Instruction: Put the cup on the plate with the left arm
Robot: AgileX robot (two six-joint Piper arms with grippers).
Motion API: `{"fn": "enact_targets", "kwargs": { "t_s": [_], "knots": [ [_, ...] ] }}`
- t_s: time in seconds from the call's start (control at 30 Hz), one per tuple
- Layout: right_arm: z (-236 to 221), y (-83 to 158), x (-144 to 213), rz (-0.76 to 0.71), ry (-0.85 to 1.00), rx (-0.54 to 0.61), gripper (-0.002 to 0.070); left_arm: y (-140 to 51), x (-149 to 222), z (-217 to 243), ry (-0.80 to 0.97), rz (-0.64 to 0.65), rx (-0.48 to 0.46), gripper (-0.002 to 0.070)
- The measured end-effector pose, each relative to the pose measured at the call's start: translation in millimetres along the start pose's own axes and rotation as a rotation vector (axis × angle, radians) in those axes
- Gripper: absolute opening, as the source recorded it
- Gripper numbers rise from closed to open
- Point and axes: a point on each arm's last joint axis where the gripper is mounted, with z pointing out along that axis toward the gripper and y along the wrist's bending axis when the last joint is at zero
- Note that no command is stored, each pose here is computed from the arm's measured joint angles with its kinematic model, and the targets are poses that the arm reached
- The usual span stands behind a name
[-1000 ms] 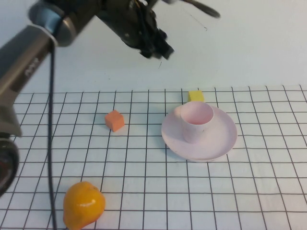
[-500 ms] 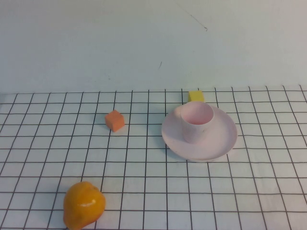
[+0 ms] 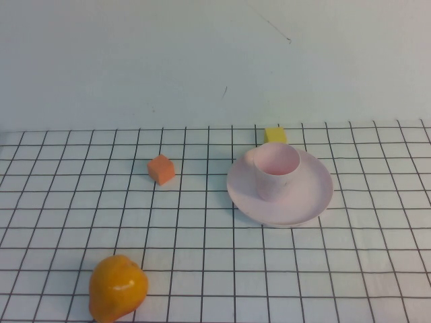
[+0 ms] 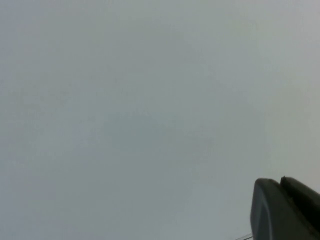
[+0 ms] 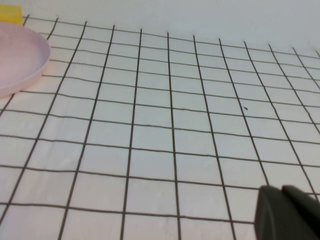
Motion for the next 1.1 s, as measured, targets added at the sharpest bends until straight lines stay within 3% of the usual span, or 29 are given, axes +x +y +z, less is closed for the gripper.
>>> {"fn": "enact_targets", "kwargs": {
  "t_s": [0.13,0.57,0.9,1.1],
  "knots": [
    [0,0,0,0.0,0.0,0.0,-0.0002,0.2,20,-4,-0.012,0.003,-0.041,-0.0001],
    [0,0,0,0.0,0.0,0.0,-0.0002,-4.7,64,-51,-0.266,0.006,-0.033,-0.0001],
    [0,0,0,0.0,0.0,0.0,-0.0002,3.7,76,-83,-0.365,0.101,-0.121,-0.0001],
    [0,0,0,0.0,0.0,0.0,-0.0002,10.4,77,-110,-0.433,0.088,-0.147,-0.0001]
  ]
}}
